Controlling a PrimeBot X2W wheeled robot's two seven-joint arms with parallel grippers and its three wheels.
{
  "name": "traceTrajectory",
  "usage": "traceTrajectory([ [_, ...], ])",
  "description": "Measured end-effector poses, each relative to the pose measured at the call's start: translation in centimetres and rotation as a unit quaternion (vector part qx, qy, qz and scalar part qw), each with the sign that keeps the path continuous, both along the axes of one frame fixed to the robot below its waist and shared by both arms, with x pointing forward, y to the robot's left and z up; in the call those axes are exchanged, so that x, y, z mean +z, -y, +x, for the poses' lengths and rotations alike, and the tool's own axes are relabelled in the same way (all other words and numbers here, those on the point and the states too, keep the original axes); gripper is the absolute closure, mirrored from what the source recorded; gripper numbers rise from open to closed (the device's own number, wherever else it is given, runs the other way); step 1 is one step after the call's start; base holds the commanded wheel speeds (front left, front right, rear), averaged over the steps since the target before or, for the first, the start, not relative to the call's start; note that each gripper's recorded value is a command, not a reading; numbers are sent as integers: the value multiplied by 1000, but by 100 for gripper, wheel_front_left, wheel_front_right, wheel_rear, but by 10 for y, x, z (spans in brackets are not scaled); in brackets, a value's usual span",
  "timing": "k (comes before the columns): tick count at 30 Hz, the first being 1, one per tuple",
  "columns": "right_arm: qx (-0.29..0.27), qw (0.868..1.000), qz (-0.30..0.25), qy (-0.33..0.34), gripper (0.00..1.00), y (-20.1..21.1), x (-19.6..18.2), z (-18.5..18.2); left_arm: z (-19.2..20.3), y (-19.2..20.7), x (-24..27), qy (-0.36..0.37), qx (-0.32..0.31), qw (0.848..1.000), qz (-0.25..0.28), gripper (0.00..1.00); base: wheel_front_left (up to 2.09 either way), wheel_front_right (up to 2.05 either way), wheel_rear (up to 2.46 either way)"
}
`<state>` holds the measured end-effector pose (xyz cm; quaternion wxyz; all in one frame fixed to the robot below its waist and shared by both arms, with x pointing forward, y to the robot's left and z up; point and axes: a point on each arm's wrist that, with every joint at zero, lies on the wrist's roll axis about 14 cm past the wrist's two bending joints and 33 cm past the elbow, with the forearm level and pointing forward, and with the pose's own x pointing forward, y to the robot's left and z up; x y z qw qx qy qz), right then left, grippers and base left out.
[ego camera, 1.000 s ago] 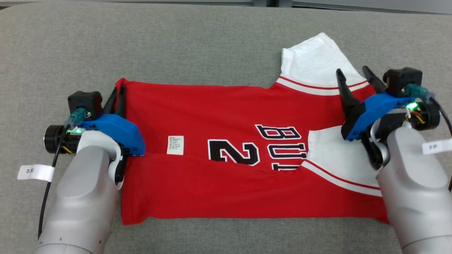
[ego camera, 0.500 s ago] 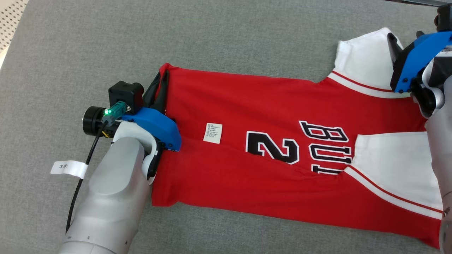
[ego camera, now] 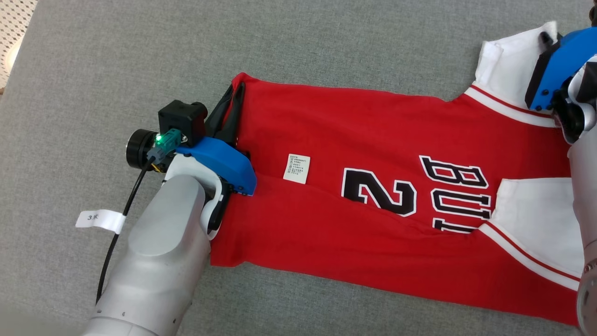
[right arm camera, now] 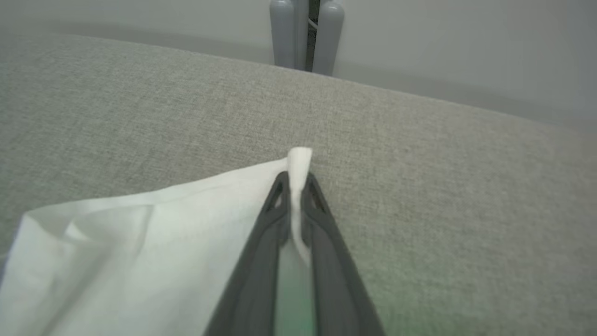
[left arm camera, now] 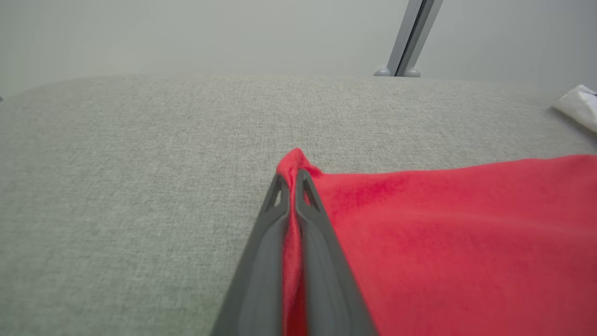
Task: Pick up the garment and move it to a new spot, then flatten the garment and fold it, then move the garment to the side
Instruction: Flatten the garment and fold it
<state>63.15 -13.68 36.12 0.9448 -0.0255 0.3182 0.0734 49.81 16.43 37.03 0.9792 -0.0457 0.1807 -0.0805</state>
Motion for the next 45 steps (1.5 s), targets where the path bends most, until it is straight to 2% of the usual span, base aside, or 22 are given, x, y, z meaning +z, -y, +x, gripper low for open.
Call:
traceTrajectory([
  [2, 4, 1000, -8, 19, 100, 1, 3, 4, 1, 1, -1, 0, 1, 1000, -3, 100, 0, 0, 0],
  [6, -13, 995, 6, 101, 100, 8, 32, 19, 6, 1, 5, 10, 4, 1000, -10, 100, 0, 0, 0],
  [14, -38, 967, 18, 250, 100, 26, 99, 24, 16, -6, 32, 53, 15, 998, -18, 100, 0, 0, 0],
  [19, -44, 959, 41, 277, 100, 24, 120, 10, 19, -6, 51, 79, 12, 997, -17, 100, 0, 0, 0],
  [29, -87, 956, 91, 266, 100, 48, 105, -75, -20, -3, 57, 82, 8, 997, -12, 100, 0, 0, 0],
  [37, -140, 957, 128, 221, 100, 70, 66, -173, -72, -1, 36, 46, 17, 998, -24, 100, 0, 0, 0],
  [43, -163, 957, 142, 195, 100, 76, 49, -216, -105, 8, 16, 13, 16, 999, -32, 100, 0, 0, 0],
  [44, -166, 956, 143, 193, 92, 78, 48, -219, -109, 9, 14, 9, 18, 999, -35, 66, 0, 0, 0],
  [45, -168, 956, 143, 193, 12, 79, 48, -221, -112, 9, 14, 8, 21, 999, -37, 12, 0, 0, 0],
])
